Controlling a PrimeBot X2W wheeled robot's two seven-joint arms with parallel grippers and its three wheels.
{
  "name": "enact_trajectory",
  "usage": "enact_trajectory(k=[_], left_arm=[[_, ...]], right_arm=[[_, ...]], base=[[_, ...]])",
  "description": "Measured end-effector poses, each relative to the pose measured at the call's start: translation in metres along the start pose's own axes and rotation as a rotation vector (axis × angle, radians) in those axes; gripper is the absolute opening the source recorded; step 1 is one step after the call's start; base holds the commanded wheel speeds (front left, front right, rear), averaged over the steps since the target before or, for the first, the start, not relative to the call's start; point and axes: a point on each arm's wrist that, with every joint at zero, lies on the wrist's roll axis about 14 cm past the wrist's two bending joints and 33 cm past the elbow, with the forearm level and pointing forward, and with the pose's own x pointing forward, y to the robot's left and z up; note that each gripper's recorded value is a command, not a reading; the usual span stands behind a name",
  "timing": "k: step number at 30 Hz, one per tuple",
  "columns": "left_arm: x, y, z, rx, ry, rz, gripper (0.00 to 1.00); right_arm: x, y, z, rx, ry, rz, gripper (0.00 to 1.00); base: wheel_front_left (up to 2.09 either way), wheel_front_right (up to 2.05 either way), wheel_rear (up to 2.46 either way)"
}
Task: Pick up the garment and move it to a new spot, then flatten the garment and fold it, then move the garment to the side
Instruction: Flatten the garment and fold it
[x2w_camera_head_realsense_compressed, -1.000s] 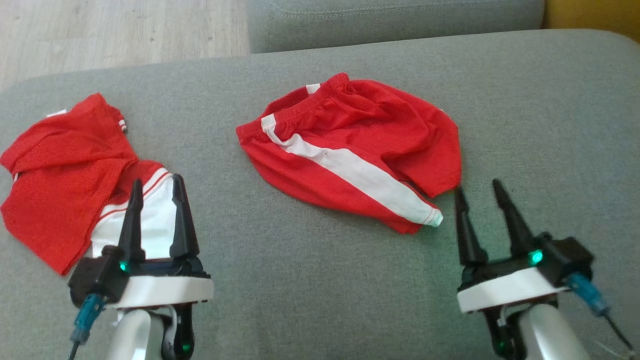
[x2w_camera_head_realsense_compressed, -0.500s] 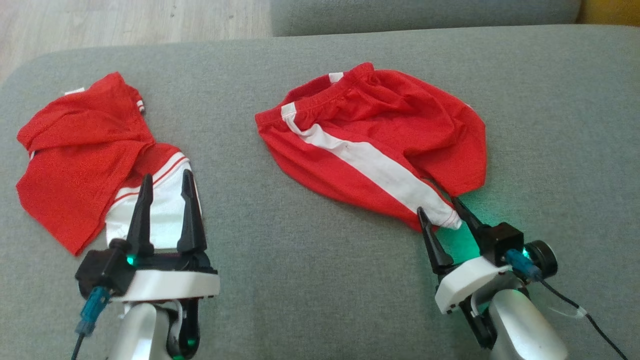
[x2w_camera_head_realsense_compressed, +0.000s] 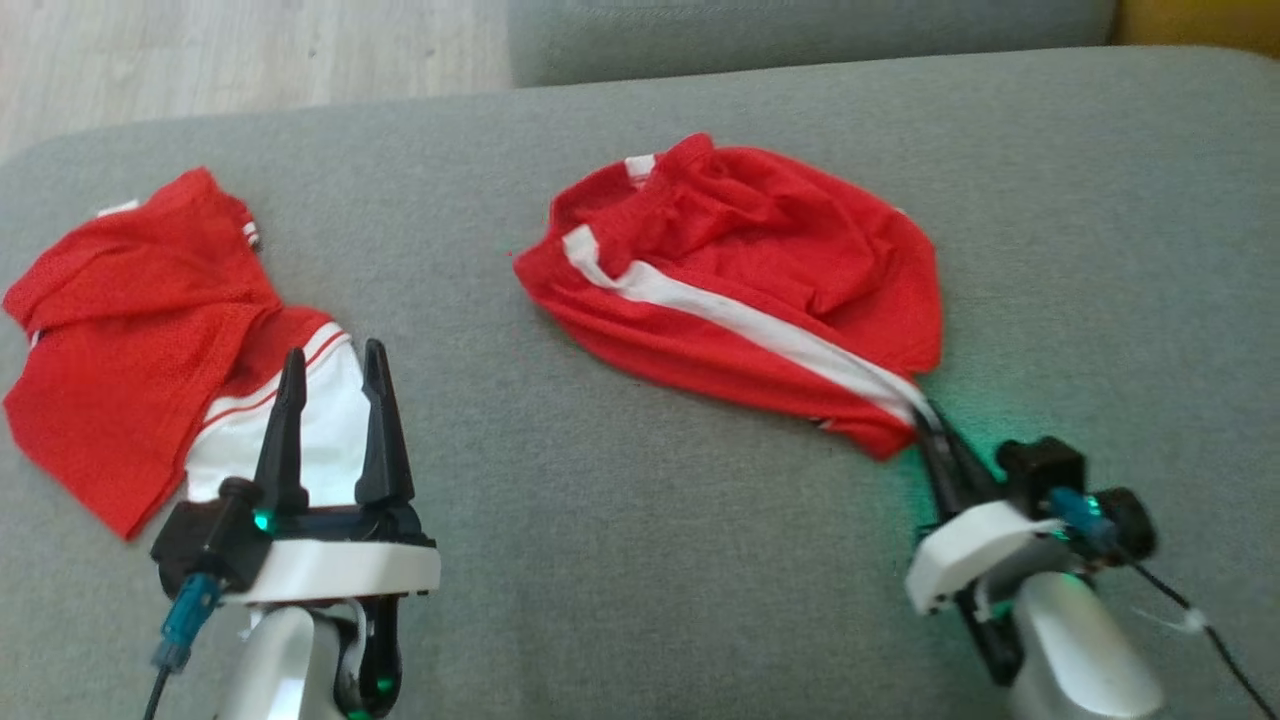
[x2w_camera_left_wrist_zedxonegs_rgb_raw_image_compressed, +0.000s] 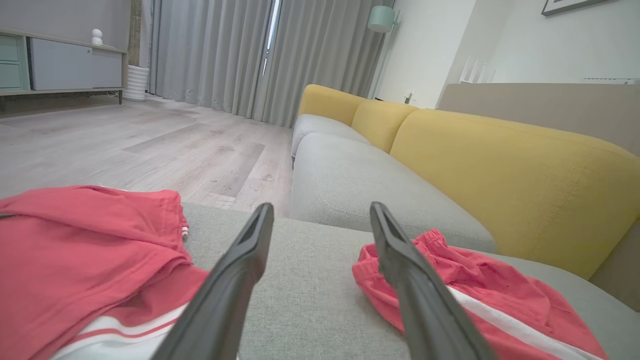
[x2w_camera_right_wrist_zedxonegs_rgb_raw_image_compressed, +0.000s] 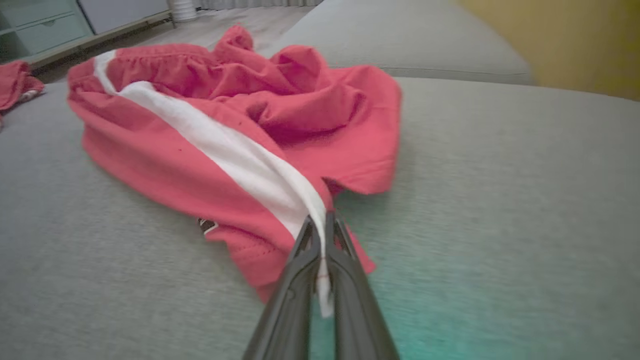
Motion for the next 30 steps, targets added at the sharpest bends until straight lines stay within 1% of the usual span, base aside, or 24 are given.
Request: enact_trajectory(k=[3,11,12,14,17,20,21,24,26,30], left_arm=[[0.002,-0.005,0.003,-0.007,-0.009,-0.01,1.0],[0.005,-0.022,0.011,-0.021,-0.032,-0.053,1.0],[0.005,-0.024,0.011,-0.024,-0.033,-0.057,1.0],[0.004,-0.026,0.012,-0.029,-0.035,-0.061,1.0],[0.003,-0.027,0.014,-0.029,-0.039,-0.06,1.0],[0.001,-0.025,0.015,-0.034,-0.041,-0.055,1.0],[0.0,-0.023,0.015,-0.032,-0.041,-0.05,1.0],[-0.002,-0.02,0.014,-0.031,-0.039,-0.041,1.0],[-0.003,-0.02,0.012,-0.03,-0.033,-0.041,1.0],[-0.005,-0.016,0.006,-0.03,-0.015,-0.03,1.0]], right_arm=[[-0.012,-0.028,0.002,-0.022,-0.013,-0.088,0.0],[-0.069,-0.1,-0.011,-0.088,0.025,-0.338,0.0],[-0.074,-0.107,-0.009,-0.093,0.019,-0.363,0.98],[-0.078,-0.114,-0.001,-0.096,-0.007,-0.387,1.0],[-0.072,-0.105,0.02,-0.056,-0.09,-0.362,1.0],[-0.06,-0.082,0.049,-0.039,-0.199,-0.289,1.0],[-0.054,-0.066,0.07,-0.029,-0.27,-0.235,1.0],[-0.046,-0.04,0.091,-0.018,-0.34,-0.153,1.0],[-0.041,-0.022,0.098,-0.008,-0.363,-0.096,1.0],[-0.028,0.011,0.083,-0.012,-0.312,0.007,1.0]], base=[[0.0,0.0,0.0],[0.0,0.0,0.0],[0.0,0.0,0.0],[0.0,0.0,0.0],[0.0,0.0,0.0],[0.0,0.0,0.0],[0.0,0.0,0.0],[0.0,0.0,0.0],[0.0,0.0,0.0],[0.0,0.0,0.0]])
